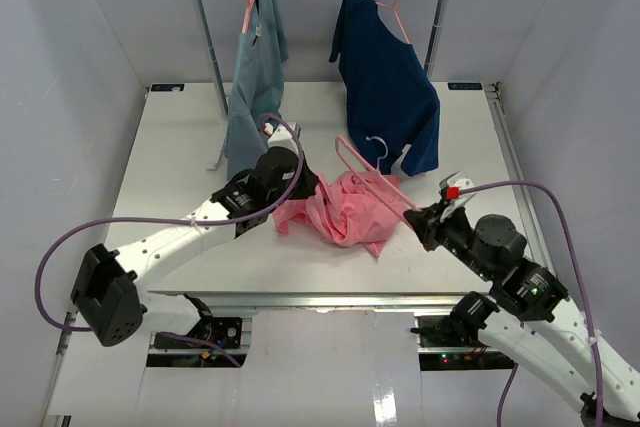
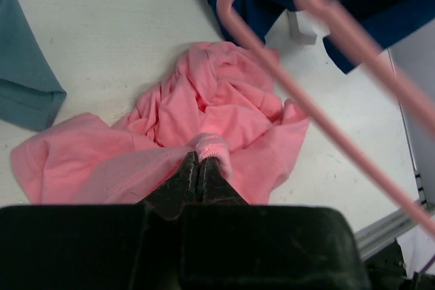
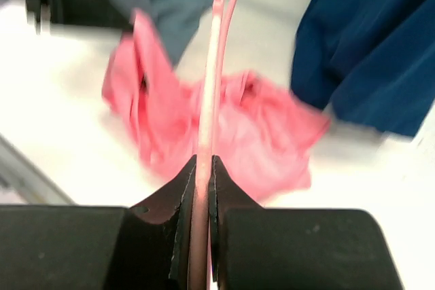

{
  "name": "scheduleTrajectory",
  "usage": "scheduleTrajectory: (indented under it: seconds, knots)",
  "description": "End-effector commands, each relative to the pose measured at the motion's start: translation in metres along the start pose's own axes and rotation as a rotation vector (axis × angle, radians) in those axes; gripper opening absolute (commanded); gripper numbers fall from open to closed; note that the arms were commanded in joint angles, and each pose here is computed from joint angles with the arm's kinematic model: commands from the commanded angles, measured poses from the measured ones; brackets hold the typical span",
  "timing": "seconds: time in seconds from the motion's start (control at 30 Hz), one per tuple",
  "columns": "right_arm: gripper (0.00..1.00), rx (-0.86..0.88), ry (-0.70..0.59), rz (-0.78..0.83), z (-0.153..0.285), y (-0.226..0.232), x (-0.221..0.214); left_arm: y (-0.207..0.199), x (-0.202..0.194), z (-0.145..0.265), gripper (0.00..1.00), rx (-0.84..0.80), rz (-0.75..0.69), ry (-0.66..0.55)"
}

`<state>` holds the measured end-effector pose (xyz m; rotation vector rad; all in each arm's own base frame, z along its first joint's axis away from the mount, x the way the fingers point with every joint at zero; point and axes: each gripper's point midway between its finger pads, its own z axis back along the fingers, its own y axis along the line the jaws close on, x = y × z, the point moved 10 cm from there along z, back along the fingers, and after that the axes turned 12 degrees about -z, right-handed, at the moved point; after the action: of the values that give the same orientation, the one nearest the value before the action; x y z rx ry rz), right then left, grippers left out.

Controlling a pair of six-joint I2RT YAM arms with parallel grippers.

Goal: Place the t-shirt on the hanger
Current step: Pick up the hanger from the clothesline, then place the T-shirt on the hanger.

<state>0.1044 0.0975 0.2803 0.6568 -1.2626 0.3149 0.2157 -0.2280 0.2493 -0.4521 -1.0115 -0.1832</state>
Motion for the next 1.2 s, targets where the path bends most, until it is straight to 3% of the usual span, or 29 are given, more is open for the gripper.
scheduleTrajectory:
  seconds: [0.0, 0.1, 0.4, 1.17]
  knots:
    - [0.08, 0.175, -0.006, -0.074, 0.013, 0.010, -0.015, 0.013, 0.008, -0.017, 0.00, 0.103, -0.028, 0.041]
    - [0.08, 0.278, 0.004, -0.108, 0.020, 0.017, -0.022, 0.019, 0.016, -0.024, 0.00, 0.124, -0.028, 0.039]
    - [0.08, 0.346, 0.011, -0.145, 0.038, 0.018, -0.031, 0.024, 0.036, -0.030, 0.00, 0.117, -0.011, 0.032]
    - [0.08, 0.280, 0.079, -0.140, 0.023, 0.014, -0.038, 0.017, 0.056, 0.006, 0.00, 0.025, -0.014, -0.028]
